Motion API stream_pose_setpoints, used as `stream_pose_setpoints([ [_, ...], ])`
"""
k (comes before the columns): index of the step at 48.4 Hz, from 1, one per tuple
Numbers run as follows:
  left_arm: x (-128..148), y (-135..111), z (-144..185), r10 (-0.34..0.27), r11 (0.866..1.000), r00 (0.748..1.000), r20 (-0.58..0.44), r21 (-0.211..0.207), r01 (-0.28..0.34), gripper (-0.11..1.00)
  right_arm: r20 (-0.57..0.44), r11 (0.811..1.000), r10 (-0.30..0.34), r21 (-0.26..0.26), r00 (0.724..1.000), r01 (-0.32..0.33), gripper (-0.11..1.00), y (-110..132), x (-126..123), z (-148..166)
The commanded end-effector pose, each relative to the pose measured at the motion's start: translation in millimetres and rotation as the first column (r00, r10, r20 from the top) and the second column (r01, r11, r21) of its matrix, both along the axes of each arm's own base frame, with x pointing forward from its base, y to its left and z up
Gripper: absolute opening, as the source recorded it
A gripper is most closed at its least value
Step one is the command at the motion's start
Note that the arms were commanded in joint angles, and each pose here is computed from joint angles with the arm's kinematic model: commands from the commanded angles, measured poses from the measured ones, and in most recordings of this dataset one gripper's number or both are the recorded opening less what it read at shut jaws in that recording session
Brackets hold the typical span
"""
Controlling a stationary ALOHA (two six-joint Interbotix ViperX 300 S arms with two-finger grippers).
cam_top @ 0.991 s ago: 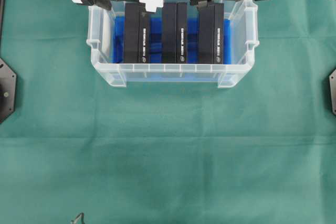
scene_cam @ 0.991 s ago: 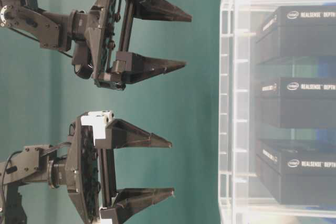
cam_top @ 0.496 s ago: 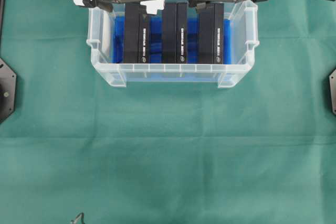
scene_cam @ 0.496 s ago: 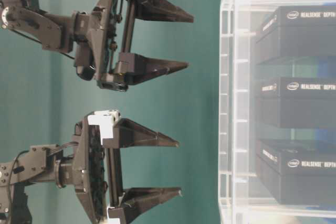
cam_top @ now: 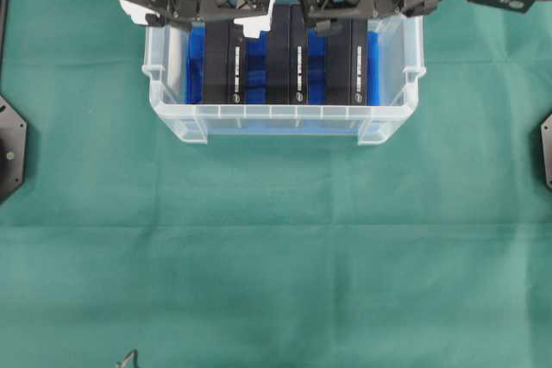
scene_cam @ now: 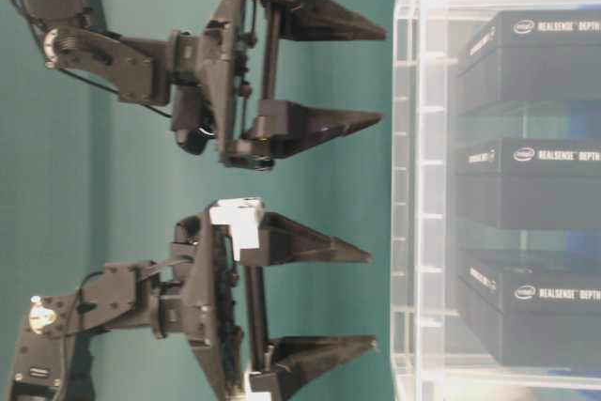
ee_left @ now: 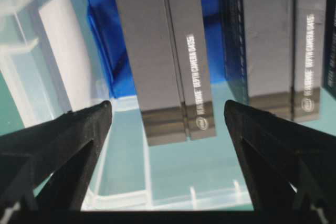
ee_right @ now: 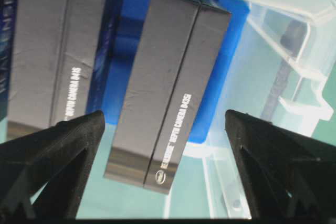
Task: Take the box out of the case with both arms.
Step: 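Lower both grippers around the left and right black boxes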
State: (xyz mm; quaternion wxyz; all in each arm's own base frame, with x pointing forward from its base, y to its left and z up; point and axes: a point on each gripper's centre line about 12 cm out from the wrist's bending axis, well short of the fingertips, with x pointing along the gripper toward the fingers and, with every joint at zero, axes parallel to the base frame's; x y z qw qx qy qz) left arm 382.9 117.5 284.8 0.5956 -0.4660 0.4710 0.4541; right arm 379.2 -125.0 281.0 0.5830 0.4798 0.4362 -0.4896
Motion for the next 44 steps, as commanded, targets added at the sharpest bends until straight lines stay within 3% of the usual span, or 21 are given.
stream_pose_setpoints([
  [1,-0.5,0.8,5.6,0.002,1.000,0.999,0.041,0.014,-0.003,0.92,0.026,1.000,-0.004,-0.008,1.000,0.004,0.96,1.7,-0.1,0.7],
  [26,4.1,1.7,-47.4,-0.004,1.000,0.999,0.046,0.013,0.004,0.92,0.047,1.000,-0.004,-0.018,0.999,0.004,0.96,1.0,0.9,-38.1],
  [44,4.3,3.5,-66.1,-0.001,1.000,0.999,0.036,0.009,0.000,0.92,0.020,1.000,0.000,-0.002,1.000,0.000,0.96,0.6,5.5,-66.2],
])
